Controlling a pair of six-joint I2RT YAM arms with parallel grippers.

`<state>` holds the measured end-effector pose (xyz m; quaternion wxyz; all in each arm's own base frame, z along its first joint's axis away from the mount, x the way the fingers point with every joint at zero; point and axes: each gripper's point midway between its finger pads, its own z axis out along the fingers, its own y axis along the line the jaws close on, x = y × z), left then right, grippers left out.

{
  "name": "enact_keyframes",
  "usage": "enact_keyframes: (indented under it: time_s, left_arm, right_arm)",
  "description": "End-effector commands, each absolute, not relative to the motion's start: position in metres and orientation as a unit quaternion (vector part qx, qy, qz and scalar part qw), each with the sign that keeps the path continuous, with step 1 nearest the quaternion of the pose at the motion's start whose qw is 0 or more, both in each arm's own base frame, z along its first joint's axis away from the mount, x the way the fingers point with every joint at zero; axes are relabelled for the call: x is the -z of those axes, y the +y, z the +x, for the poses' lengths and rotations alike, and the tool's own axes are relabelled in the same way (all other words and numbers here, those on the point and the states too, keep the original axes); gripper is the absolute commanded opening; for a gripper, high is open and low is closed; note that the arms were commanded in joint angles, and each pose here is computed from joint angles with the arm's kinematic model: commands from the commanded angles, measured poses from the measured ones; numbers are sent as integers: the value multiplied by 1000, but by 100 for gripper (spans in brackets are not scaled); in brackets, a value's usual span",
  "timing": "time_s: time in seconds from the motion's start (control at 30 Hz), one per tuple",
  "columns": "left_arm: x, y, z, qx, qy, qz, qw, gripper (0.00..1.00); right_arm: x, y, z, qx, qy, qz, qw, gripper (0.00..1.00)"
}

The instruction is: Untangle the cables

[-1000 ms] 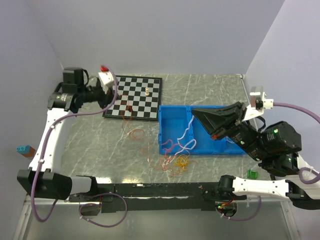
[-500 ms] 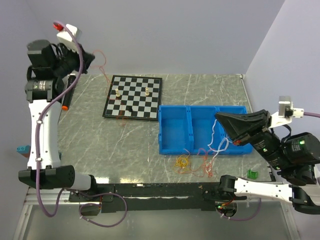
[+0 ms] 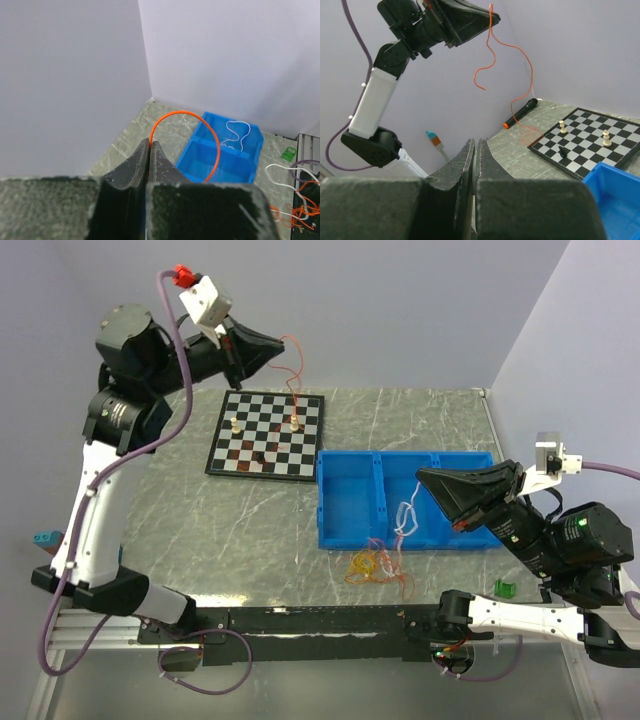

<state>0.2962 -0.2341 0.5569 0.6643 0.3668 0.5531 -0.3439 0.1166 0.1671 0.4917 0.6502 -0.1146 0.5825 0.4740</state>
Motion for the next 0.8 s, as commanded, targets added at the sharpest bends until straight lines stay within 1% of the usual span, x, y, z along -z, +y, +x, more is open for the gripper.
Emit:
enact_keyframes:
  time_s: [0.0,0.07,0.2,0.33,0.4,0.5,0.63,0.77]
  left_arm:
    - [-580,-251,297,363,523,366,679,3]
    - [-579,-258,302,365,521,366,679,1]
    - [-568,-275,310,372,528,372,667,1]
    - [-540,-297,322,380,547,380,642,1]
    - [-539,-308,321,378,545,388,640,1]
    - [-562,-320,313,351,517,403,669,1]
    - [-616,-306,307,324,473,344,744,1]
    - [-639,-297,303,315,451,324,770,1]
  right_arm:
    - [-502,156,115,-482,564,-100,663,0]
    - [-501,154,114,-483,563,-100,663,0]
    - [-501,150,113,-485,561,-98,664,0]
    - [-500,145,112,-485,558,-96,667,0]
    - [-500,143,112,-483,558,-95,668,0]
    - [-500,142,113,-481,558,-95,670,0]
    - [-499,143,112,-481,559,-97,669,0]
    - [-498,145,112,-482,559,-100,667,0]
